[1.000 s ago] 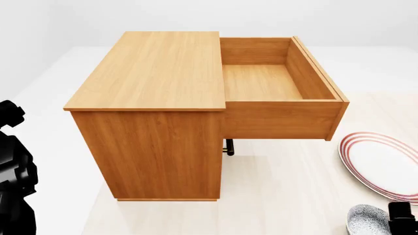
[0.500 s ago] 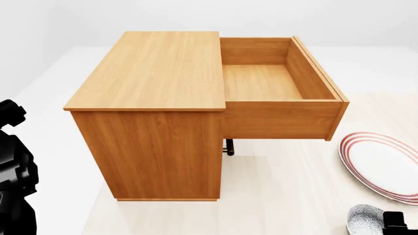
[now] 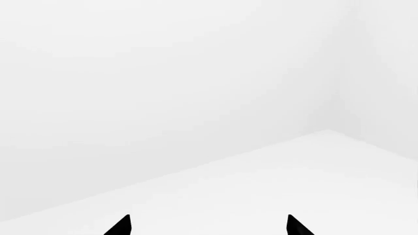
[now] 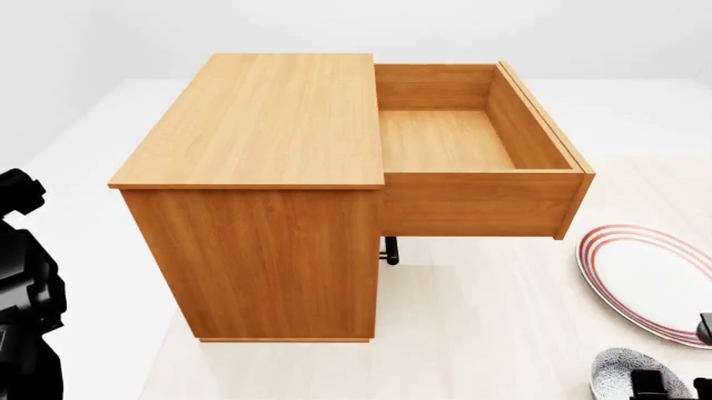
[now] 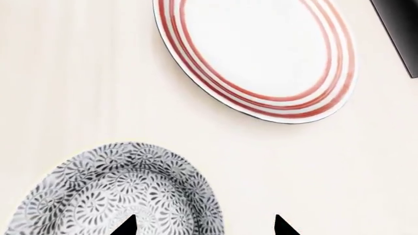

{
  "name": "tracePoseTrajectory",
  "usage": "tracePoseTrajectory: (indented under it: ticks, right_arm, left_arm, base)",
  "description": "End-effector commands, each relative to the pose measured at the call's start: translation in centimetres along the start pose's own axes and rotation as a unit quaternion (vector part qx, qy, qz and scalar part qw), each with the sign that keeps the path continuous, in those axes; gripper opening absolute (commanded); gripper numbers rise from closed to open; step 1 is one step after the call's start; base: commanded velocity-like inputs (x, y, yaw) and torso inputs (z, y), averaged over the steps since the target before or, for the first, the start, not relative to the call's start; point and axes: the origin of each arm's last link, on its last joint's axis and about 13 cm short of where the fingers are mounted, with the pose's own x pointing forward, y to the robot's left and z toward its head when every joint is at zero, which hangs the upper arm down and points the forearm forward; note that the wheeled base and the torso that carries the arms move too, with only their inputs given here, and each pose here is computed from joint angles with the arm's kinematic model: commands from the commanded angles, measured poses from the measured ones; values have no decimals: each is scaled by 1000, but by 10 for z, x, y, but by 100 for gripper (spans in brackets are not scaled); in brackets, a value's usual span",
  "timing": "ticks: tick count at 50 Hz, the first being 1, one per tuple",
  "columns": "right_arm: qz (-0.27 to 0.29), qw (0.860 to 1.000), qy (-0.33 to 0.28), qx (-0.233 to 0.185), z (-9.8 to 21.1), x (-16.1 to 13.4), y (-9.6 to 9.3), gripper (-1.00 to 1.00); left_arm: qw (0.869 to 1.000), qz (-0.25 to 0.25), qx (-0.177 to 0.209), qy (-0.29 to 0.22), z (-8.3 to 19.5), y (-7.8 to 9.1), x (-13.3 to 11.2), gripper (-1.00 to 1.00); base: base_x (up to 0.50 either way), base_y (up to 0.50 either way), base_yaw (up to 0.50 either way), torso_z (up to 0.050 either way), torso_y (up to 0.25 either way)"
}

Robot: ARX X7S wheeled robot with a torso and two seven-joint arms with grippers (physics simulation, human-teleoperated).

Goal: Open the top drawer of the cabinet and put the bowl in it.

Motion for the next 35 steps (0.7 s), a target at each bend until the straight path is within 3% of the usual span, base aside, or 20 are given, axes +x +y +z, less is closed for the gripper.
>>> tracePoseTrajectory:
  ticks: [1, 35]
  right_arm:
    - [1, 1000, 7, -9, -7, 12, 6, 100]
    - [0, 999, 29, -29, -27, 24, 10, 100]
  left_arm:
    - [1000, -1, 0, -1, 1, -1, 0, 100]
    - [1000, -3, 1, -2, 0, -2, -1, 100]
  base:
    - [0, 0, 0, 0, 0]
    - [0, 0, 0, 0, 0]
